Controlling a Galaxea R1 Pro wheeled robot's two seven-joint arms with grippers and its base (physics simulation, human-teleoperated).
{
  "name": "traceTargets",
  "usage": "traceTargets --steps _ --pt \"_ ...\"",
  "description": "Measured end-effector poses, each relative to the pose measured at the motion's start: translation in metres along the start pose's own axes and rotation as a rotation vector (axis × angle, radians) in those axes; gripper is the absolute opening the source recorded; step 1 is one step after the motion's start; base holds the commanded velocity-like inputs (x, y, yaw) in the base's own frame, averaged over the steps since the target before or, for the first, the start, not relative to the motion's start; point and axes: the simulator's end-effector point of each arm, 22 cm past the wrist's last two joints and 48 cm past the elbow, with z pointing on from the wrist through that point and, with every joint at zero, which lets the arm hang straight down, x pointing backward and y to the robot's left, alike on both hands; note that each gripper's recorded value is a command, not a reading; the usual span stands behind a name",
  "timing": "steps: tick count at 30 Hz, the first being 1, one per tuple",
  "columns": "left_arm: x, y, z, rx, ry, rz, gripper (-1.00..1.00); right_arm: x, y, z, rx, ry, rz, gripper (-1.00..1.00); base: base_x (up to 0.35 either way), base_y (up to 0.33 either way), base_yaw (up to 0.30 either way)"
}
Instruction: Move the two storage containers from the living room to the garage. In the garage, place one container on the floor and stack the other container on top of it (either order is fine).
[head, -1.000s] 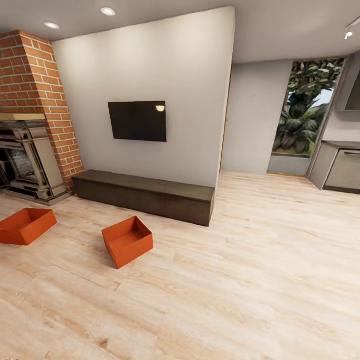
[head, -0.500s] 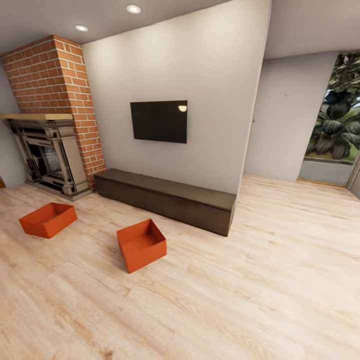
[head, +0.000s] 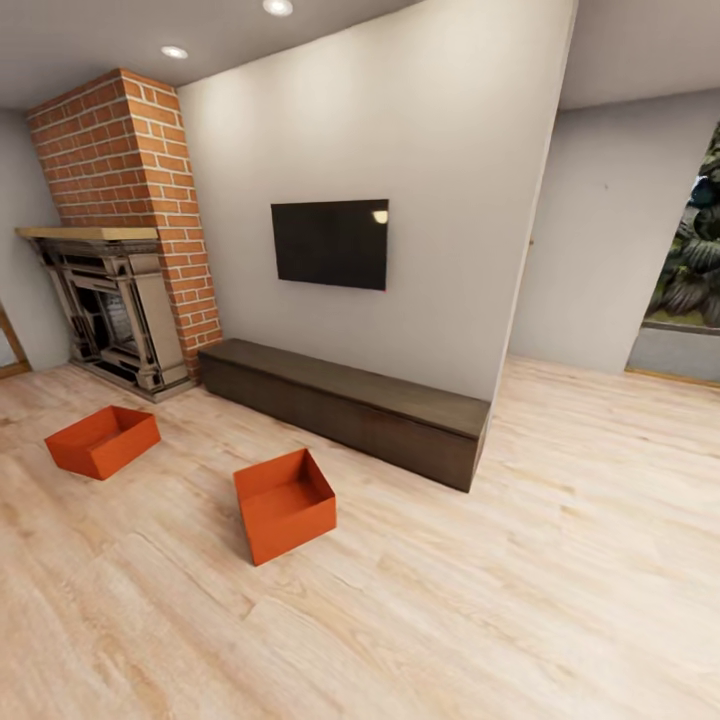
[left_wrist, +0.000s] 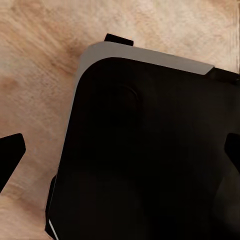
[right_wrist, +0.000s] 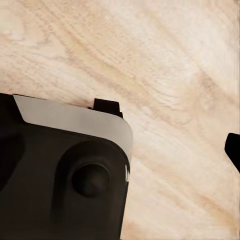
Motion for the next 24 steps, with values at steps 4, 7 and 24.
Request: traceTargets --steps 4,7,24 --pt "0.0 -0.0001 0.0 0.0 0.0 0.001 1.0 -0.0002 -0.0007 0.0 0.001 -0.001 -0.012 1.0 0.298 -0.188 0.0" --pt "0.0 -0.0001 0.0 0.0 0.0 0.001 1.0 -0.0005 0.0018 -0.0001 -0.004 -0.002 -0.016 1.0 0.292 -0.194 0.0" --pt "-0.0003 0.0001 0.0 0.0 -0.001 -0.001 1.0 0.0 0.0016 0.0001 -0.01 0.0 -0.012 1.0 0.284 -0.195 0.144"
